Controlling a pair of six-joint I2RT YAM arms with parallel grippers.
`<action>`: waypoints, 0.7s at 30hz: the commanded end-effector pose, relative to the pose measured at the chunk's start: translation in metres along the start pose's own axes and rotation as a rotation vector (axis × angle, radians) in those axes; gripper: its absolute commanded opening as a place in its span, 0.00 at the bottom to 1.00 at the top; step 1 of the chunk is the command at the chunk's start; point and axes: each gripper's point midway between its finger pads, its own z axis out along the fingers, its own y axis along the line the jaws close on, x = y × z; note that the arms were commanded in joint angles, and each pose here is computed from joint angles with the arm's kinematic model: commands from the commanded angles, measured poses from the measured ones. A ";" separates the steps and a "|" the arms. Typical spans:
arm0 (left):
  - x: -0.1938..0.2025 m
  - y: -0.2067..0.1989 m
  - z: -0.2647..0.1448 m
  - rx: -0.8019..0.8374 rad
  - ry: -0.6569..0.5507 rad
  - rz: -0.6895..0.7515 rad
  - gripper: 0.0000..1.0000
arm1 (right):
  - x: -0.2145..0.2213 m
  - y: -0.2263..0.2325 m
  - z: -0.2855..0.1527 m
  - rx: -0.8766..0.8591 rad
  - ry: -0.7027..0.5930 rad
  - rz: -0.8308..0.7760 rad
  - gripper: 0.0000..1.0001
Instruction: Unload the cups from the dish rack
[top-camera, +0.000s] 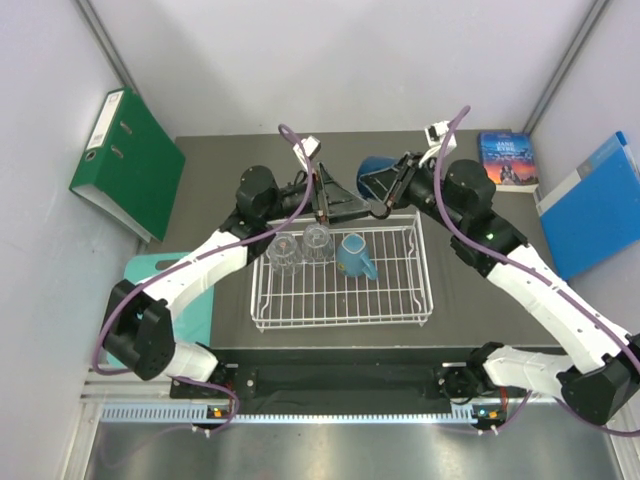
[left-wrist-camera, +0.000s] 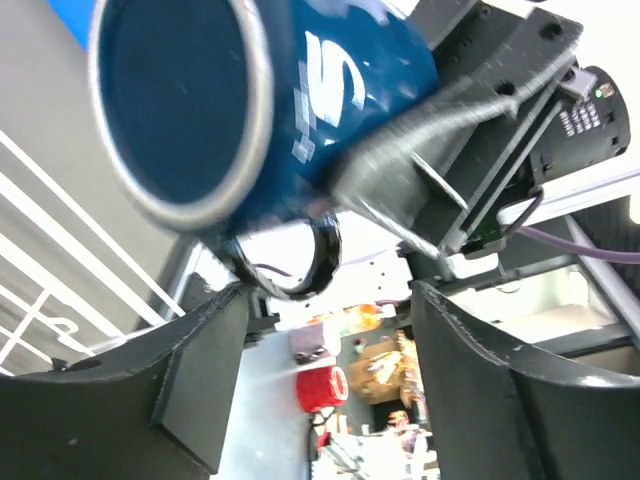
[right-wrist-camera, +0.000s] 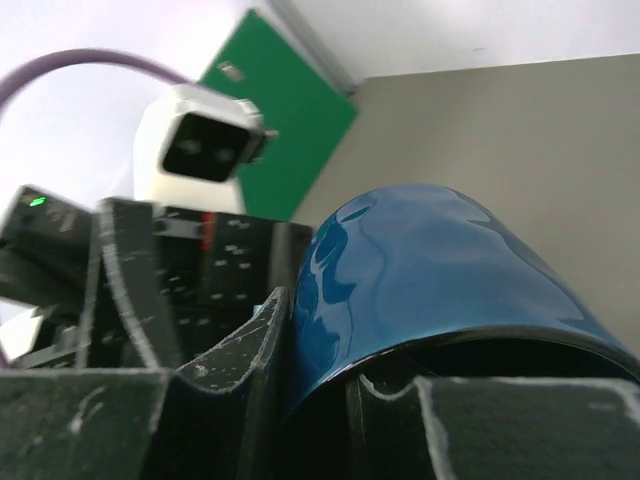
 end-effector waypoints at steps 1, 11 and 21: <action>-0.017 -0.014 0.000 -0.005 -0.038 0.130 0.72 | -0.073 0.018 -0.026 0.030 -0.203 -0.080 0.00; -0.048 0.077 -0.031 -0.478 -0.253 0.029 0.73 | -0.117 -0.109 -0.001 0.682 -0.039 -0.213 0.00; -0.042 0.129 -0.086 -0.897 -0.285 0.022 0.69 | -0.085 -0.235 0.060 0.991 0.189 -0.226 0.00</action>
